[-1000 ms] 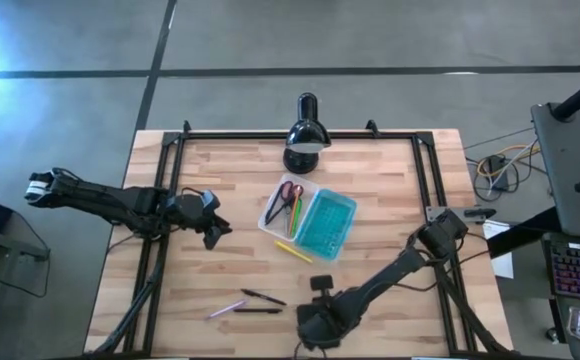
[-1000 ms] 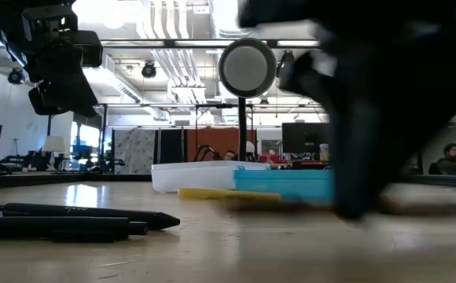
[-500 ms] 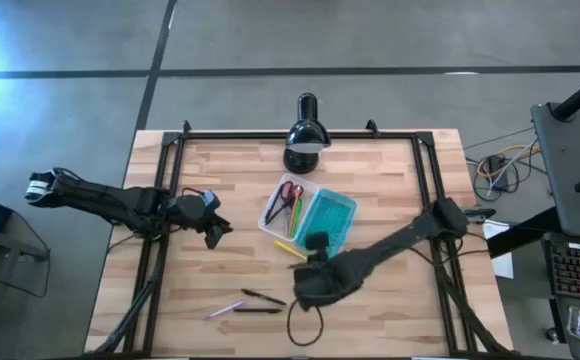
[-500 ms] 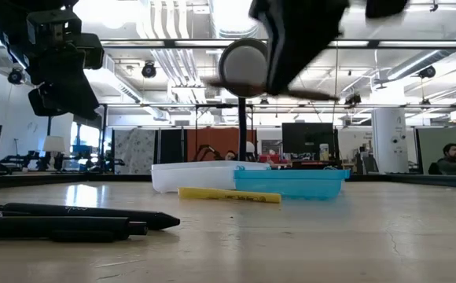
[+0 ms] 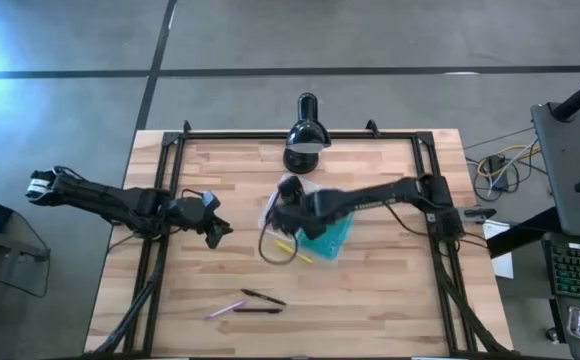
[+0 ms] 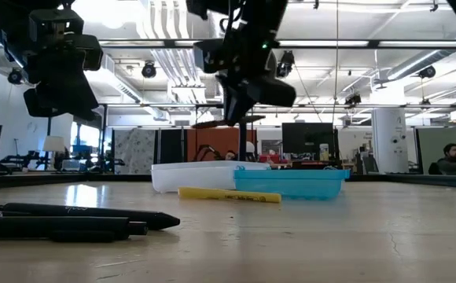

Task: Pick & place school supplies into a supply box
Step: Put the brown pen into the supply box, then put the purple pen into the supply box

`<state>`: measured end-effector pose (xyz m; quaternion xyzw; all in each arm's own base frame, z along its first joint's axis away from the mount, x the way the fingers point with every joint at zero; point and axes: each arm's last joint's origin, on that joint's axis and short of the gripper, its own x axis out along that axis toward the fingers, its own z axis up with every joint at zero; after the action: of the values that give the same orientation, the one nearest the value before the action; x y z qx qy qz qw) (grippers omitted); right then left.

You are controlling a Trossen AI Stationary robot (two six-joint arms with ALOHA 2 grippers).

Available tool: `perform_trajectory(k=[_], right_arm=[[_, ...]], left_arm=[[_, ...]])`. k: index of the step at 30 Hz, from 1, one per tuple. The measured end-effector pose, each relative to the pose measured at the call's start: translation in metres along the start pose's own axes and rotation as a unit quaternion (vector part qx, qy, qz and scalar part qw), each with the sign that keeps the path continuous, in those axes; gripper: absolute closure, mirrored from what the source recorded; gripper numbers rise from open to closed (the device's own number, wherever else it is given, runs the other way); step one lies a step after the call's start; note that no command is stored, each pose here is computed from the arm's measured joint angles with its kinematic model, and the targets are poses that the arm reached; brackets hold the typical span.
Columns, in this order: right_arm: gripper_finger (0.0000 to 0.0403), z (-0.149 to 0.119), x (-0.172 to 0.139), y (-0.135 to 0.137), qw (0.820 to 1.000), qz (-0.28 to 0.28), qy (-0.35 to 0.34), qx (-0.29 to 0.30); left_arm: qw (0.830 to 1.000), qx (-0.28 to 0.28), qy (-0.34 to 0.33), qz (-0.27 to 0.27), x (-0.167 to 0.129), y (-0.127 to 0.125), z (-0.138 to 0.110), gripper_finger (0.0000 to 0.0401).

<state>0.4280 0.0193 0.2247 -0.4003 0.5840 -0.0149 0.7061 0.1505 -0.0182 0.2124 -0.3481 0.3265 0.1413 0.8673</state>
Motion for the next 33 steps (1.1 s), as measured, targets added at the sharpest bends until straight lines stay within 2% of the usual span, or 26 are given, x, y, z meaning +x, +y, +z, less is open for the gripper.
perform_trajectory(k=[4,9,14,20,24,28,33], right_arm=[[0.0375,-0.012,0.014,-0.015,0.998,0.056,-0.021,0.013],[0.0362,-0.018,0.022,-0.023,0.997,0.072,-0.03,0.01],[0.0327,-0.017,0.022,-0.023,0.992,0.107,-0.062,0.013],[0.0276,-0.016,0.022,-0.021,0.991,0.113,-0.061,0.039],[0.0253,-0.012,0.014,-0.015,0.992,0.097,-0.042,0.07],[0.0251,-0.01,-0.005,-0.009,0.988,0.095,-0.044,0.111],[0.0252,-0.014,-0.027,-0.002,0.977,0.103,-0.042,0.18]], left_arm=[[1.0,0.007,0.004,-0.004,0.0,-0.002,-0.002,0.0291],[1.0,0.009,0.002,-0.004,0.0,-0.002,-0.003,0.0291],[1.0,0.013,-0.009,0.006,0.0,-0.002,-0.002,0.0291],[1.0,0.02,-0.007,0.005,0.0,-0.002,-0.002,0.0291],[1.0,0.026,-0.001,-0.002,-0.001,-0.004,-0.004,0.0291],[1.0,0.024,0.0,-0.007,-0.003,-0.009,-0.01,0.0291],[0.999,0.023,-0.013,-0.031,-0.013,-0.031,-0.017,0.0295]])
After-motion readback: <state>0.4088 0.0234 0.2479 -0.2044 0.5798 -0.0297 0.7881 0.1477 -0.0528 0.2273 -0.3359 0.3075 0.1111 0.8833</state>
